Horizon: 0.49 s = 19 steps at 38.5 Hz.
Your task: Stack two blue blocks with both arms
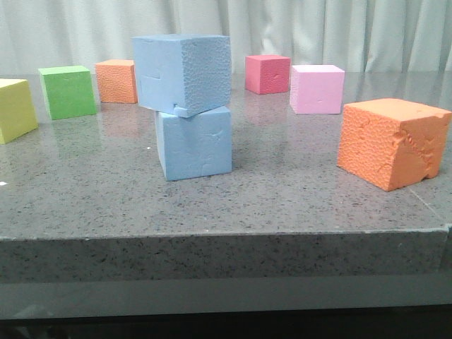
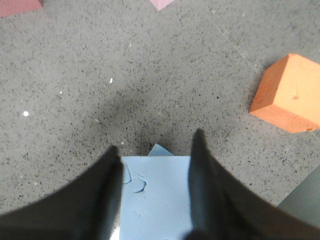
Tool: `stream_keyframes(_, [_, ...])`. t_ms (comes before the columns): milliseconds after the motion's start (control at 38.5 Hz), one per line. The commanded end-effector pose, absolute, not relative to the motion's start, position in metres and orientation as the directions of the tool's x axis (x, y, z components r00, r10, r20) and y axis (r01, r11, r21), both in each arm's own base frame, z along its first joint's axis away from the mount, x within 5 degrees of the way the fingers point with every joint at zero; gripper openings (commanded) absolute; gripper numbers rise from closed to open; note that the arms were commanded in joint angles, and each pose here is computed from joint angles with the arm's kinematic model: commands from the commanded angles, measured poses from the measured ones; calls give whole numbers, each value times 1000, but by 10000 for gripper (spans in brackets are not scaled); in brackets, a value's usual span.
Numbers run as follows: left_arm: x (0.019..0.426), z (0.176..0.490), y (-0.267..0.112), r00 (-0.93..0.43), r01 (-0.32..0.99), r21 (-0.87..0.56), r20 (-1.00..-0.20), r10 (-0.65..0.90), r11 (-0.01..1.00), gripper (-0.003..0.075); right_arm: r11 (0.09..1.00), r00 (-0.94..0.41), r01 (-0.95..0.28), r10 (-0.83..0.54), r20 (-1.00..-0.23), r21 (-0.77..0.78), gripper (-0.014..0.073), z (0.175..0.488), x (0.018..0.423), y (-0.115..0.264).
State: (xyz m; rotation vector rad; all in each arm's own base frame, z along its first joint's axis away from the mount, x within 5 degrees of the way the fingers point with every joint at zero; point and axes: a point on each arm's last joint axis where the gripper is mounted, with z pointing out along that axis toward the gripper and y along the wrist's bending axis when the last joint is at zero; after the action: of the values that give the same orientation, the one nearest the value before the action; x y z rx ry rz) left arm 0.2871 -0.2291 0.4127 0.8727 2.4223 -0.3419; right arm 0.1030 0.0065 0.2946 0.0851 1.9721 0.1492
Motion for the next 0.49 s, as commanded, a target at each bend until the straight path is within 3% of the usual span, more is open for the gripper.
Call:
stream_keyframes(0, [267,450,-217,-591,663,-50,-647,482,747,110,992,-301,-16,111,-947,122,-59,310,105,5])
stream_keyframes(104, [259,461,-211,-573,664,-43,-670,471,746,-13,992,-302,-16,111,-947,122,-59,310,105,5])
stream_keyframes(338, [229,486,-185,-530,659,-21,-722,445,752,-20,992,-302,-16,111,-947,122,-59,310,105,5])
stream_keyframes(468, [204,483,-166,-535,659,-21,-716,449,752,-20,992,-302,-16,111,-947,122,-59,310,105,5])
